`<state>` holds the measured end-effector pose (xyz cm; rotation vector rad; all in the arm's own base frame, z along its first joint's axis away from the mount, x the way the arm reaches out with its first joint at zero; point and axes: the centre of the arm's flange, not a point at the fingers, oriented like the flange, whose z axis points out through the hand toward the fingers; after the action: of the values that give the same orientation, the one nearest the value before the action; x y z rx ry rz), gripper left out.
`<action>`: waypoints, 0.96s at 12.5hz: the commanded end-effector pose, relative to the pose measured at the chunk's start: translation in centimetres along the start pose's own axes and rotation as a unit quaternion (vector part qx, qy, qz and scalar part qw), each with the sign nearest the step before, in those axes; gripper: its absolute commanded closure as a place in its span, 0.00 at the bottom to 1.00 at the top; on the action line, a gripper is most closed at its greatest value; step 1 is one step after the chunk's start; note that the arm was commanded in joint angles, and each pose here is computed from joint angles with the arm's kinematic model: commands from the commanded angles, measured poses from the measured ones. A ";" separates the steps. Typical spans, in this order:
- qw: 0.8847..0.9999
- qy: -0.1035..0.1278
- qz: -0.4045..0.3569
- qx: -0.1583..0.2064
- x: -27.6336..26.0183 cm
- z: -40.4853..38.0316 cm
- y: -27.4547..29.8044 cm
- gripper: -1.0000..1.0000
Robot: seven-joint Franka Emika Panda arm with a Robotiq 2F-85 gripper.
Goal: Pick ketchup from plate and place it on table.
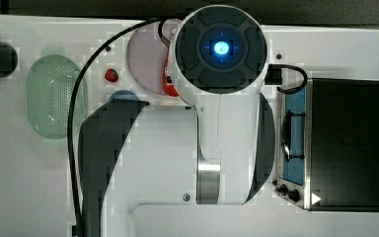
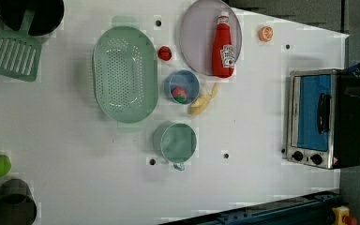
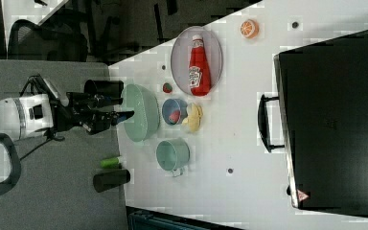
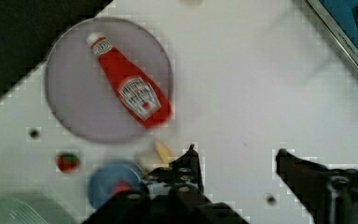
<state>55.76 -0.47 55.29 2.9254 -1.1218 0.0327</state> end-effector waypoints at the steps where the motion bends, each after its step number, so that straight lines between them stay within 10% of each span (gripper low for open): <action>1: 0.998 -0.038 0.051 -0.024 -3.4 -2.6 6.8 0.21; 3: 0.998 -0.037 0.049 -0.023 -3.3 -2.4 6.5 0.00; 12: 0.998 -0.058 -0.004 -0.035 -1.6 7.5 -0.8 0.00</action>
<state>55.33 -1.52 49.66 2.8908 -1.1457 -0.1113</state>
